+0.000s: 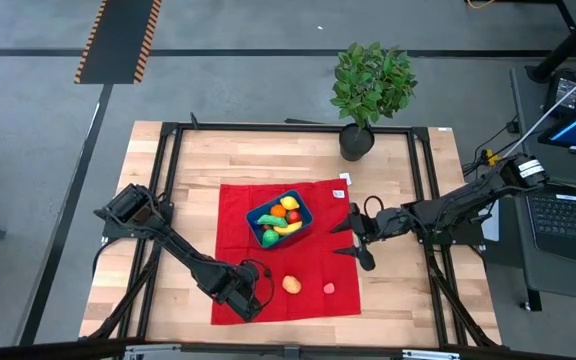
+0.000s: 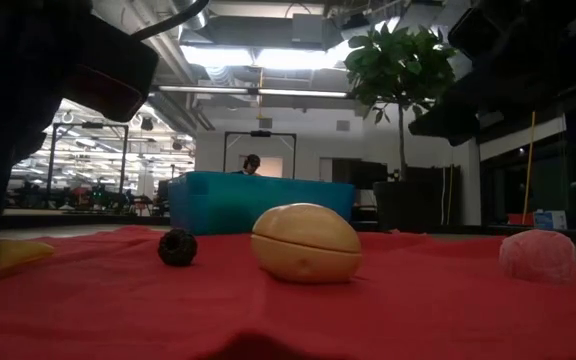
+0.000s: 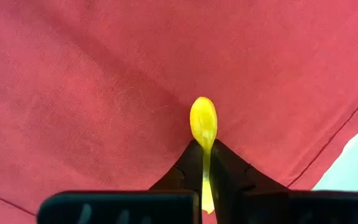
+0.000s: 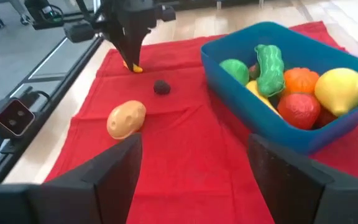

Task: Pick and placing Produce into tupperware
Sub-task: Put the corn into the blue bin

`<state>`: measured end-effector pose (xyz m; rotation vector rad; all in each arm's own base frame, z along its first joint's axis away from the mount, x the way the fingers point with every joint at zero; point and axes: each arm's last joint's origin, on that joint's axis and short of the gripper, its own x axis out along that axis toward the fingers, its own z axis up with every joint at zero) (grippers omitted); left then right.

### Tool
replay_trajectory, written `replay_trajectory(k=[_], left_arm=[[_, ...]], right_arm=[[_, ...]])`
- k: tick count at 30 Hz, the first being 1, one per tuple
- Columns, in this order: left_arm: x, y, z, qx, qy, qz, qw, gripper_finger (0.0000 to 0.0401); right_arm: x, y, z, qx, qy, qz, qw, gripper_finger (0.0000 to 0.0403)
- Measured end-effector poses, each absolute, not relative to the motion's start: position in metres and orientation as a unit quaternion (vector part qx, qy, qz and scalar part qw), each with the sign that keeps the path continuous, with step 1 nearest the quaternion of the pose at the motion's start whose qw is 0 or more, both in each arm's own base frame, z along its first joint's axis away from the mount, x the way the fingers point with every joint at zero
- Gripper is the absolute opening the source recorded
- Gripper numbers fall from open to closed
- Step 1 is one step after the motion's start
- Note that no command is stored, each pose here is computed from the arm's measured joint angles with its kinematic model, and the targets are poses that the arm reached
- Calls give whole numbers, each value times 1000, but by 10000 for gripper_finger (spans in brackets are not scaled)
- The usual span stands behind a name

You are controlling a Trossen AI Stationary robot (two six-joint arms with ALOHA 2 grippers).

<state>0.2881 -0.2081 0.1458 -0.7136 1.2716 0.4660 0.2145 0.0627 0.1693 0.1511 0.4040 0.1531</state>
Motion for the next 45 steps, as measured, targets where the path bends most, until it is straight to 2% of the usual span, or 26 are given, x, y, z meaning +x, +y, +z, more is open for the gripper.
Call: replay_trajectory(k=[9,13,16,19,28,33,38,45], left_arm=[[288,-208,169,-309,587,211,718,9],[292,-211,186,-279,584,202,734,6],[296,-211,198,-234,570,191,764,10],[301,-215,209,-187,532,177,806,5],[311,-217,220,-109,459,166,866,5],[310,-223,224,-52,379,200,902,6],[295,-236,222,1,299,244,922,4],[273,-248,206,-18,259,259,930,3]], right_arm=[[219,64,169,59,179,82,979,289],[219,64,169,54,175,84,979,289],[220,64,171,54,167,85,981,289],[220,64,172,50,162,86,982,289],[221,65,175,46,148,89,984,289],[221,65,175,45,145,89,984,289],[220,67,181,41,124,99,987,289],[209,74,203,-4,59,129,990,289]])
